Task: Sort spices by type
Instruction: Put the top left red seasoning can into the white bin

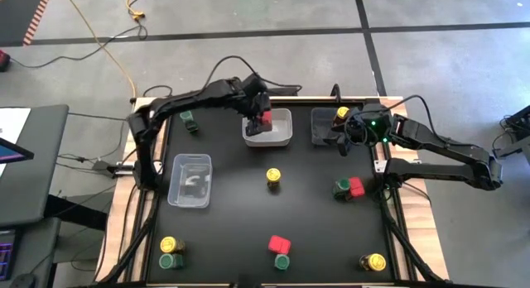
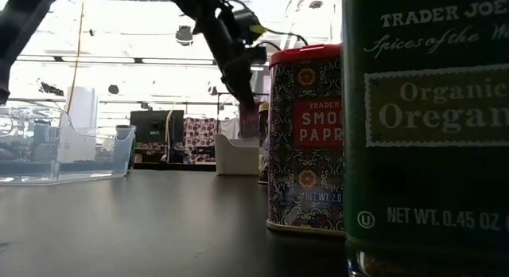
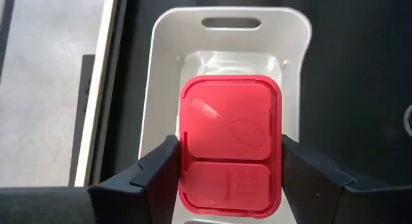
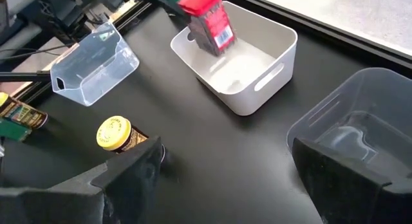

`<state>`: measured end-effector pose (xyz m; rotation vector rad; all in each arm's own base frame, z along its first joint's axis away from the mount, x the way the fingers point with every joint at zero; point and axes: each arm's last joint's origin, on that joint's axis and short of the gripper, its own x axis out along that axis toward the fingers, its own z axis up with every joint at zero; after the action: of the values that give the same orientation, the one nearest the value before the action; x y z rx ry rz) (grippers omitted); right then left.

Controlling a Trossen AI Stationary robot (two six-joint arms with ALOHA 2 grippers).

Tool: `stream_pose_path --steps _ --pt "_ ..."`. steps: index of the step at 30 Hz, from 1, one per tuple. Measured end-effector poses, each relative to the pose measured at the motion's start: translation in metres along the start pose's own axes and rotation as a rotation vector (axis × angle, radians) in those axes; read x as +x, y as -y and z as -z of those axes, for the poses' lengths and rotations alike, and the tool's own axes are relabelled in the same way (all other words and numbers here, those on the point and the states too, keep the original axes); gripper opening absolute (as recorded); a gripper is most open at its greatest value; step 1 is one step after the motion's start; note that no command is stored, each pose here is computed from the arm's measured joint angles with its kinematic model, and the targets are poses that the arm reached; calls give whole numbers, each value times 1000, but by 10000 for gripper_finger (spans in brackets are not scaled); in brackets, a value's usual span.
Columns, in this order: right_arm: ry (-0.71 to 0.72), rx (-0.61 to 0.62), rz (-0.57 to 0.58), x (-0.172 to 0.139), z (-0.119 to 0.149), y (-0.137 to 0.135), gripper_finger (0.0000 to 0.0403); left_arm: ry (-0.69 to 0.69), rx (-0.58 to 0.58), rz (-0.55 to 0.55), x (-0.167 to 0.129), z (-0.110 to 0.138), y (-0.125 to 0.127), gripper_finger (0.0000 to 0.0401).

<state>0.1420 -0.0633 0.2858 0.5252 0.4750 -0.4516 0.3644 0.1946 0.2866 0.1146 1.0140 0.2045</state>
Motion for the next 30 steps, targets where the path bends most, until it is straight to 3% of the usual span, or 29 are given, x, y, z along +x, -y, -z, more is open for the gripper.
stream_pose_path --steps 10,15,30 --pt "-1 35 1 0 0 0 374 -63 2 -4 25 16 -21 224" --pt "-3 35 1 0 0 0 374 -90 58 7 30 25 -24 224" --pt "-3 50 2 0 0 0 374 -43 73 16 38 32 -30 224"
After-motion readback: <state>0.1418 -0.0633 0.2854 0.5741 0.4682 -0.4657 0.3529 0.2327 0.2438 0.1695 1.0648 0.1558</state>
